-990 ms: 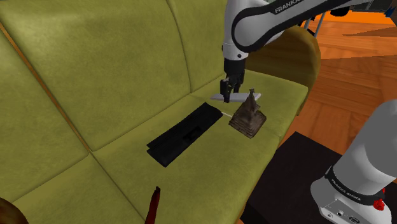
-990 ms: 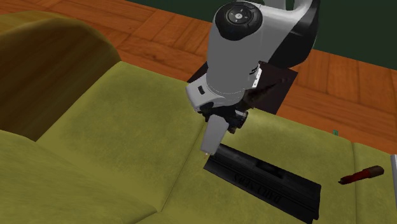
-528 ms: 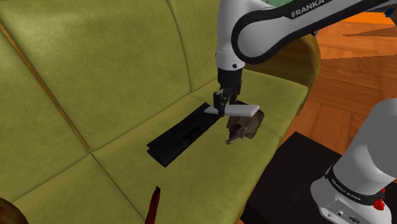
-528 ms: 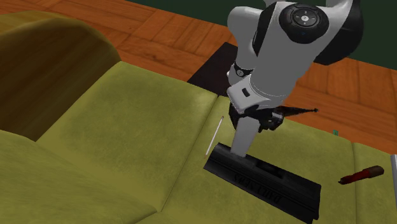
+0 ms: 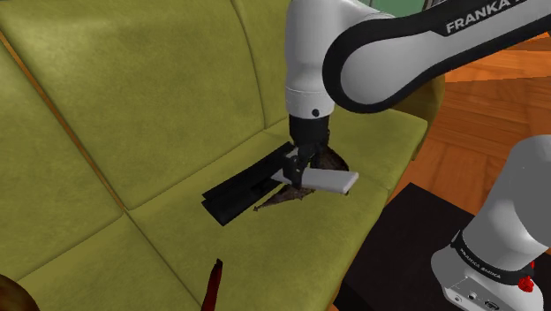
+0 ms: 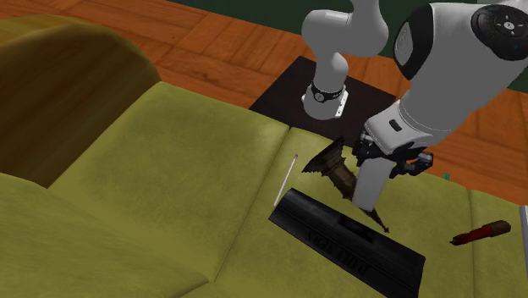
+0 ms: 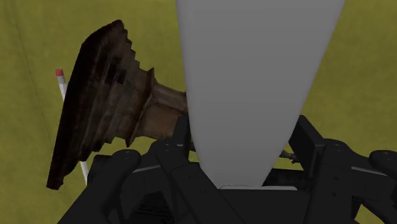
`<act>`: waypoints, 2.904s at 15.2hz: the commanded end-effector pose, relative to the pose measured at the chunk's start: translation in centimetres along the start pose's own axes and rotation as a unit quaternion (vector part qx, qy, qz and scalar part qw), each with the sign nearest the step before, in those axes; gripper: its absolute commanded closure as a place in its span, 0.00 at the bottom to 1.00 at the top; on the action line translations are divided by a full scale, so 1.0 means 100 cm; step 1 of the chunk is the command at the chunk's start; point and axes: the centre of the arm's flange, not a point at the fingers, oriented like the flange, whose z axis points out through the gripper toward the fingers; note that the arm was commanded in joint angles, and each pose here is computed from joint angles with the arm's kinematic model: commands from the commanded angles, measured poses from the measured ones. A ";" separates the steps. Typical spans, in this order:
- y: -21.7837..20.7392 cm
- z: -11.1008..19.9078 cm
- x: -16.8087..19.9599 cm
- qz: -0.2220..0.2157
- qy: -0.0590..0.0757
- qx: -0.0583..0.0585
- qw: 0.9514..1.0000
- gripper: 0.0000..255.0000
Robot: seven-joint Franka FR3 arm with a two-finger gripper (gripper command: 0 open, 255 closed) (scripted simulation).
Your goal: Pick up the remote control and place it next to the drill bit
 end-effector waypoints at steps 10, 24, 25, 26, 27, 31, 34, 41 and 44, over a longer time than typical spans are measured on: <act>-0.063 0.035 -0.025 0.001 0.000 0.000 1.000 1.00; -0.062 0.091 -0.023 0.001 0.000 0.000 1.000 1.00; -0.062 0.091 -0.023 0.001 0.000 0.000 1.000 1.00; -0.062 0.091 -0.023 0.001 0.000 0.000 1.000 1.00; -0.062 0.091 -0.023 0.001 0.000 0.000 1.000 1.00; -0.062 0.091 -0.023 0.001 0.000 0.000 1.000 0.00; -0.062 0.091 -0.023 0.001 0.000 0.000 1.000 0.00; -0.062 0.041 -0.023 0.001 0.000 0.000 1.000 0.00; -0.062 0.041 -0.023 0.001 0.000 0.000 1.000 0.00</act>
